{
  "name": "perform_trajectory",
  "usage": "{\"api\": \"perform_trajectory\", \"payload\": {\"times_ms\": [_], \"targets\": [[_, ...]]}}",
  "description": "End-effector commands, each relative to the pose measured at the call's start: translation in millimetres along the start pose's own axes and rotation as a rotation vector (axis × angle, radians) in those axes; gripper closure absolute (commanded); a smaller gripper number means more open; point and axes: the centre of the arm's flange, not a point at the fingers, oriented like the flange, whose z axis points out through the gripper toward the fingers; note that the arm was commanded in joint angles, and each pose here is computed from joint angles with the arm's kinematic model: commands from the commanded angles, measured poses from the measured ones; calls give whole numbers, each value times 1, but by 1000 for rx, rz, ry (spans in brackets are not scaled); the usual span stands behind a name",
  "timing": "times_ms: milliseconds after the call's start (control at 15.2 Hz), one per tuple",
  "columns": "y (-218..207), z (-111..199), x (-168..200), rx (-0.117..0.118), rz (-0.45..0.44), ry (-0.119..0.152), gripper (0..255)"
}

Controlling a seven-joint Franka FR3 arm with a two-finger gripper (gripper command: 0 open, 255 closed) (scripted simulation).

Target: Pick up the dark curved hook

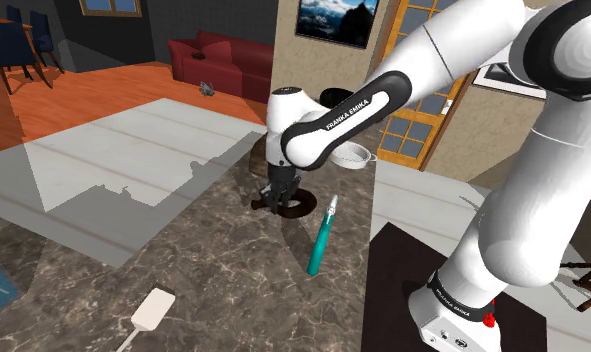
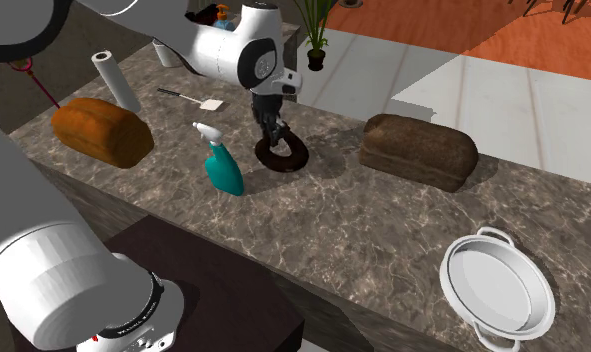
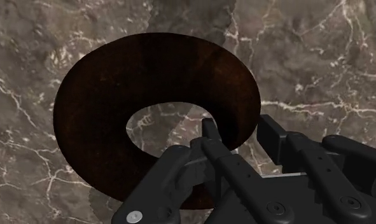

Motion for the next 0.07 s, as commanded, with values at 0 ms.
{"api": "perform_trajectory", "payload": {"times_ms": [0], "targets": [[0, -3, 0, 0, 0, 0, 255]]}}
